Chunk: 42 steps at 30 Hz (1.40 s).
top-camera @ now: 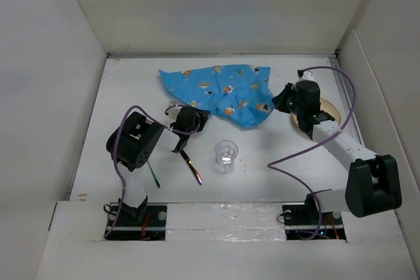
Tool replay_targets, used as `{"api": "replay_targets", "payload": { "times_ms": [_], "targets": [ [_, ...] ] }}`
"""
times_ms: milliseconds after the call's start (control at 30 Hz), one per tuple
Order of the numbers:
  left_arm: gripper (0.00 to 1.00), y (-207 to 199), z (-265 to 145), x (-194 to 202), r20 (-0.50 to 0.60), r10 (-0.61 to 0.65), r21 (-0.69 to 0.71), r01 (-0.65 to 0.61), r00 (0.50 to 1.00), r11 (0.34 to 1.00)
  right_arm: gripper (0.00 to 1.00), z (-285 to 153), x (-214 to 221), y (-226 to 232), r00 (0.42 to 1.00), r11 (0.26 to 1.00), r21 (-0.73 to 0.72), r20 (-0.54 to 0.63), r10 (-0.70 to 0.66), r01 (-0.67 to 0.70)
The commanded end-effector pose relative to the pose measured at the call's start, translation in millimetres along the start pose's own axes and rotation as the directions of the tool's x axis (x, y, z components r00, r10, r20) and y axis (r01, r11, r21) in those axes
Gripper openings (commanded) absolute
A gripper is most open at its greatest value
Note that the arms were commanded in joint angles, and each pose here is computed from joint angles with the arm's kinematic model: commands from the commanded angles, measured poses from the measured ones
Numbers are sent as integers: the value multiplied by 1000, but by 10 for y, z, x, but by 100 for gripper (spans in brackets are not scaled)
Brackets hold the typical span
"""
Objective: Set the dinner table for one person
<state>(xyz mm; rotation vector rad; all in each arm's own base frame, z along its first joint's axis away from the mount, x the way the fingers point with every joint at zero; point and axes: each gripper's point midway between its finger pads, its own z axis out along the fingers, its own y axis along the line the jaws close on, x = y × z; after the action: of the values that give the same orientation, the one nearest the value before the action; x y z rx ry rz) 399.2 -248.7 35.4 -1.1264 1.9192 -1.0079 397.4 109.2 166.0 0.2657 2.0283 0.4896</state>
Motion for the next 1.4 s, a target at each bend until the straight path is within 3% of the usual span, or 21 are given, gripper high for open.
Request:
{"api": "replay_targets", "payload": {
  "times_ms": [0,200,300,333,500,633,800,967,1033,1200,1367],
  "targets": [
    [32,-177,55,-40,19,-21,58,20,1000,998,0,16,-99,86,999,999,-34,43,-18,19],
    [21,-277,43,-45,19,-20,88,18,1000,996,0,30,-85,91,999,999,-37,35,-16,18],
    [9,-365,25,-72,30,-4,106,1,1000,994,0,21,-89,84,999,999,-34,38,-16,17],
    [0,-424,2,-138,35,-8,123,4,999,992,0,18,-94,84,999,999,-33,40,-18,19],
    [0,-823,-235,-540,93,54,233,-75,994,970,0,-106,-286,210,997,998,-61,77,-16,20],
    [0,-1584,-821,-1129,204,96,377,-169,974,910,0,-343,-678,426,985,994,-104,172,-7,25],
    [0,-2263,-1475,-1814,346,158,427,-305,925,851,0,-752,-1178,707,962,988,-150,274,-2,45],
    [0,-2714,-2106,-2106,414,186,494,-391,891,776,0,-1407,-1901,1020,894,981,-170,448,-10,97],
    [0,-2861,-2316,-2222,452,181,510,-419,873,751,0,-1567,-2041,1057,884,981,-159,468,-28,116],
    [0,-2864,-2326,-2412,491,182,470,-435,852,768,0,-1836,-2408,1202,834,979,-166,552,-9,121],
    [0,-2762,-1883,-2568,469,220,400,-427,856,811,0,-1301,-2505,1206,868,983,-143,495,-31,117]
  ]
}}
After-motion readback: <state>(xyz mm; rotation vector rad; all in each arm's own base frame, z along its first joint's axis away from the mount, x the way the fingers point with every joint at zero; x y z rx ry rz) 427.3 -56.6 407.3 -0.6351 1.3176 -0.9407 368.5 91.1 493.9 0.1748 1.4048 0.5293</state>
